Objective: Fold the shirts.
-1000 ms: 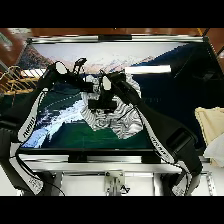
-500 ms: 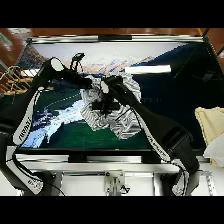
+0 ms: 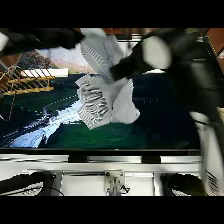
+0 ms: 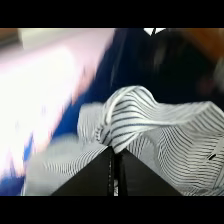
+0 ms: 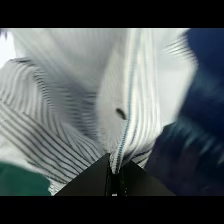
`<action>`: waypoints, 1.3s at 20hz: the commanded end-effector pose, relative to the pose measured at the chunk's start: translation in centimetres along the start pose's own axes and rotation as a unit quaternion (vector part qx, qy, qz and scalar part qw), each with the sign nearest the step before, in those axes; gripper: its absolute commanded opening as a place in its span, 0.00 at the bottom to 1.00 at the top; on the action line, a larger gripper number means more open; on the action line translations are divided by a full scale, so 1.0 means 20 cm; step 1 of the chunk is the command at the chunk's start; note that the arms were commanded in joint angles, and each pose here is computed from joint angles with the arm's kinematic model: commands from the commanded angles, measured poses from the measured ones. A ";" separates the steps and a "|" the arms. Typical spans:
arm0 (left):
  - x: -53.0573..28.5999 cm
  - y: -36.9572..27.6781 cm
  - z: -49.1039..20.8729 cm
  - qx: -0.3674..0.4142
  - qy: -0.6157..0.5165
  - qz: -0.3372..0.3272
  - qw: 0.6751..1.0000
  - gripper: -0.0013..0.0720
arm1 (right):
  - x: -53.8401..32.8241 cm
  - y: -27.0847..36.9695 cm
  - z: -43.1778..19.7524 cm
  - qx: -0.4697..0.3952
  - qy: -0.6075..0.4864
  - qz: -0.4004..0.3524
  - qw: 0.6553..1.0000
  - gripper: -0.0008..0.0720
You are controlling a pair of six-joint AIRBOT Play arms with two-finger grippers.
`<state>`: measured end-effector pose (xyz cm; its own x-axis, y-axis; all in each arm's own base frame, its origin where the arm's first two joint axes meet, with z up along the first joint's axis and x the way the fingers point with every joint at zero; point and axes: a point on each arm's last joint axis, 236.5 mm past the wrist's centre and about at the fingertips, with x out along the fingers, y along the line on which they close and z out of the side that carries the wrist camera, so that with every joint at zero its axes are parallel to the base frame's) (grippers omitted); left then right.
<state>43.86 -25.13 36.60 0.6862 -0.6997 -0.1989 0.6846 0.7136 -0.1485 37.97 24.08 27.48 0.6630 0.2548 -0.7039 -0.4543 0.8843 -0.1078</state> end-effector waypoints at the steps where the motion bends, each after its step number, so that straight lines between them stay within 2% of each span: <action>1: -0.66 -0.32 0.68 0.055 -0.231 0.013 0.971 0.09 | -0.75 -0.23 0.30 0.002 -0.221 -0.032 0.975 0.12; 5: -1.04 -0.58 0.83 0.052 -0.295 -0.025 0.954 0.09 | -1.19 -0.08 0.47 0.020 -0.369 0.069 0.927 0.12; 7: -1.09 -0.71 0.81 0.068 -0.295 -0.054 0.952 0.09 | -1.28 -0.07 0.52 0.020 -0.405 0.078 0.911 0.12; 10: -1.06 -0.68 0.71 0.120 -0.246 -0.015 0.962 0.09 | -1.26 -0.07 0.52 0.015 -0.402 0.074 0.912 0.12; 13: -0.93 -0.41 0.45 0.115 -0.116 0.082 0.983 0.09 | -1.06 -0.07 0.36 0.007 -0.308 0.063 0.949 0.12; 16: -0.81 -0.09 0.00 0.084 0.081 0.176 0.977 0.09 | -0.70 -0.05 0.00 0.006 -0.121 0.052 0.991 0.12; 18: -0.70 -0.03 -0.33 0.057 0.199 0.173 0.963 0.09 | -0.48 0.07 -0.25 -0.002 0.013 0.078 0.997 0.12; 21: -0.49 0.02 -0.82 0.020 0.316 0.147 0.937 0.09 | -0.22 0.24 -0.51 -0.041 0.156 0.128 0.979 0.12; 24: -0.40 0.06 -1.29 -0.004 0.401 0.135 0.906 0.10 | -0.01 0.23 -0.63 -0.076 0.233 0.107 0.964 0.12; 26: -0.36 0.04 -1.50 -0.027 0.423 0.121 0.898 0.10 | 0.12 0.20 -0.66 -0.088 0.257 0.083 0.959 0.12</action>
<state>33.59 -18.62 16.20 0.4906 -0.3060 -0.8159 0.5250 0.8511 -0.0035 29.40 23.71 20.20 0.3110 0.2457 -0.9181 -0.6330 0.7741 -0.0072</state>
